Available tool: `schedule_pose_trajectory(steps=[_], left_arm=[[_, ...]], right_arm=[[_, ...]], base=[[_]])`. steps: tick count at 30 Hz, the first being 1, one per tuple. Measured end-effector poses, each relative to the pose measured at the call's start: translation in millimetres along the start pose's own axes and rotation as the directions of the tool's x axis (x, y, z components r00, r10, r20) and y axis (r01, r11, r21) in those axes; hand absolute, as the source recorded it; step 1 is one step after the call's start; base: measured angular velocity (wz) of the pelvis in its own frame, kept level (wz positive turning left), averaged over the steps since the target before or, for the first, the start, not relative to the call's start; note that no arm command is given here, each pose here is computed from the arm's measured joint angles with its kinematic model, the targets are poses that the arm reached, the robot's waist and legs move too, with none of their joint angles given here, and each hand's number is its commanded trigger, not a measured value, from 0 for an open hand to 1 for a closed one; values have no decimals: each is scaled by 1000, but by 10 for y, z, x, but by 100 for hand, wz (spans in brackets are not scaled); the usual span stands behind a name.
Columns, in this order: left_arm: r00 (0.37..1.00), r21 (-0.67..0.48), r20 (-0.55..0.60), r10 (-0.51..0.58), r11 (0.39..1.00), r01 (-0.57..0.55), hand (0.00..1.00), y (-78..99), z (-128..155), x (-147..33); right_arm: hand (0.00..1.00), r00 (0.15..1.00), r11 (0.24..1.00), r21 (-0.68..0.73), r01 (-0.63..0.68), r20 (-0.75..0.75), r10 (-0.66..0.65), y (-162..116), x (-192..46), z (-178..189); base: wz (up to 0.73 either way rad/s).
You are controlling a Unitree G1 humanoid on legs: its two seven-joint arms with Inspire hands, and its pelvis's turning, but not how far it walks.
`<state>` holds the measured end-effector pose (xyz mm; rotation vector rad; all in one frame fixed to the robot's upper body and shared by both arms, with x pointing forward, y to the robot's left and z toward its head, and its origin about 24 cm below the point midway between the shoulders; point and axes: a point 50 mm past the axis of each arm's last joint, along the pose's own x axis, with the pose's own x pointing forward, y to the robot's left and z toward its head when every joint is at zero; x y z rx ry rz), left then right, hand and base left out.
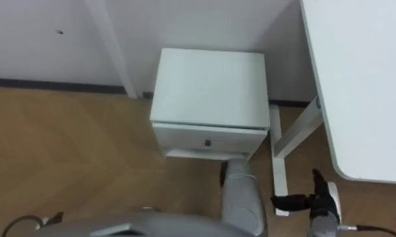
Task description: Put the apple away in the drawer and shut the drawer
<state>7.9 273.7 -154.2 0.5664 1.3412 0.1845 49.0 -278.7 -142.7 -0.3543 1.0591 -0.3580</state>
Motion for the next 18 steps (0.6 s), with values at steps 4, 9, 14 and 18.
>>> schedule_pose_trajectory(steps=[4,9,14,18], left_arm=[[998,-27,35,46,999,-45,0,31,115,14],[994,-46,72,79,996,-76,0,70,226,30],[995,-48,73,74,996,-71,0,44,227,25],[996,-37,61,70,997,-68,0,30,202,21]], right_arm=[[0,999,1000,-2,-9,-47,9,46,-7,-76],[0,995,999,-14,-30,-93,29,73,-16,-157],[0,986,998,-16,-65,-152,61,119,-46,-259],[0,974,995,-9,-98,-204,94,136,-62,-322]], base=[[-40],[-13],[-2],[3]])
